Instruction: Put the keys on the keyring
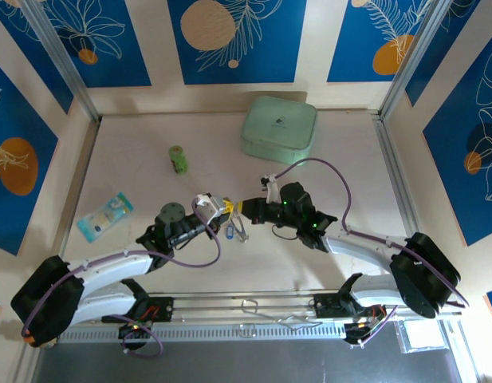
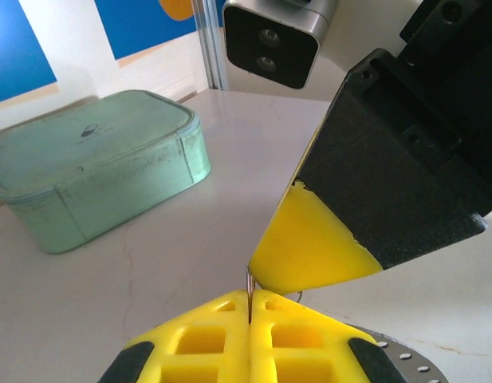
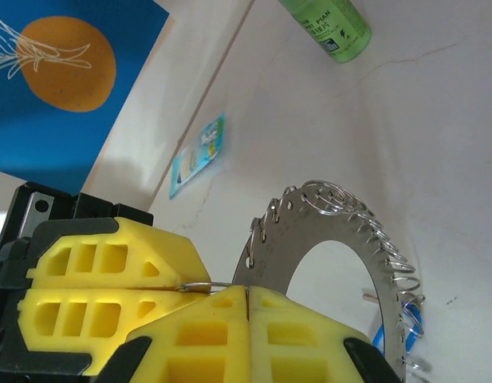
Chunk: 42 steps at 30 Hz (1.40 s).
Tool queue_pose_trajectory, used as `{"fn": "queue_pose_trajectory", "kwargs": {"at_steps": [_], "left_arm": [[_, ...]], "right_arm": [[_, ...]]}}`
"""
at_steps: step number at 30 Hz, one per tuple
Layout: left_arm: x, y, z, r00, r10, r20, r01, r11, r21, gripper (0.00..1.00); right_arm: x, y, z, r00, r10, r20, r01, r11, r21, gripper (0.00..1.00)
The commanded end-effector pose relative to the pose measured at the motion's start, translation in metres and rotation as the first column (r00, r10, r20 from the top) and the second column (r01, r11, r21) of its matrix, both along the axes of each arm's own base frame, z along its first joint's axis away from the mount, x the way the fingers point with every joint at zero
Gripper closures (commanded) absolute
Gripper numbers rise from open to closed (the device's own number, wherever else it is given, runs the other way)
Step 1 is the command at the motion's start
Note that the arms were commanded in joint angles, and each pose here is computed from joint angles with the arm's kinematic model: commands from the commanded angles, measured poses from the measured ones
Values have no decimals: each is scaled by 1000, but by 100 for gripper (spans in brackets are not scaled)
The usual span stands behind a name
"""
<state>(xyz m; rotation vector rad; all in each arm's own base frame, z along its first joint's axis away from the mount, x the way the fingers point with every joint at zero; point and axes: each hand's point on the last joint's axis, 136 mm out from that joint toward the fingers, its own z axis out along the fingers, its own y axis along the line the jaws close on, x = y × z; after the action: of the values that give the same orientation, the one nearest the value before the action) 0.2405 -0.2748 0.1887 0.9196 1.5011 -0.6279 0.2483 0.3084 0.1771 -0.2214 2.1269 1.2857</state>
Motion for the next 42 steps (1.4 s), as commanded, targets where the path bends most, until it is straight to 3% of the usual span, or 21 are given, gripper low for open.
{"fn": "queue_pose_trajectory", "kwargs": {"at_steps": [1, 10, 17, 22, 27, 30, 33, 36, 38, 42], "left_arm": [[-1, -2, 18, 996, 5, 88, 0, 999, -50, 100], [-4, -3, 25, 987, 2, 163, 18, 993, -119, 100], [-7, -4, 29, 985, -10, 173, 33, 990, -134, 100], [-9, -5, 31, 985, -21, 173, 46, 989, -143, 100], [-11, -6, 33, 985, -30, 170, 56, 986, -155, 100], [-14, -7, 34, 985, -47, 163, 75, 983, -169, 100], [-19, -10, 36, 984, -78, 158, 108, 976, -189, 100], [-24, -13, 37, 982, -113, 152, 143, 969, -203, 100], [-26, -15, 37, 980, -129, 149, 159, 965, -207, 100], [-30, -17, 35, 976, -160, 148, 189, 959, -211, 100]], "right_arm": [[-2, -5, -10, 998, -12, -59, 13, 1000, 18, 100], [-3, -7, -18, 989, -2, -150, 14, 997, 77, 99], [-4, -9, -12, 989, 19, -150, -4, 995, 98, 80], [-6, -8, -4, 990, 46, -131, -31, 993, 115, 73], [-8, -17, 12, 996, 84, -23, -81, 991, 105, 65], [-9, -30, 20, 981, 120, 152, -120, 993, -14, 62], [-16, -35, 30, 889, 219, 402, -176, 974, -141, 60], [-34, -33, 42, 724, 337, 602, -249, 941, -228, 58], [-43, -31, 44, 632, 407, 659, -294, 913, -281, 56], [-47, -31, 40, 588, 468, 660, -373, 881, -292, 56]]}}
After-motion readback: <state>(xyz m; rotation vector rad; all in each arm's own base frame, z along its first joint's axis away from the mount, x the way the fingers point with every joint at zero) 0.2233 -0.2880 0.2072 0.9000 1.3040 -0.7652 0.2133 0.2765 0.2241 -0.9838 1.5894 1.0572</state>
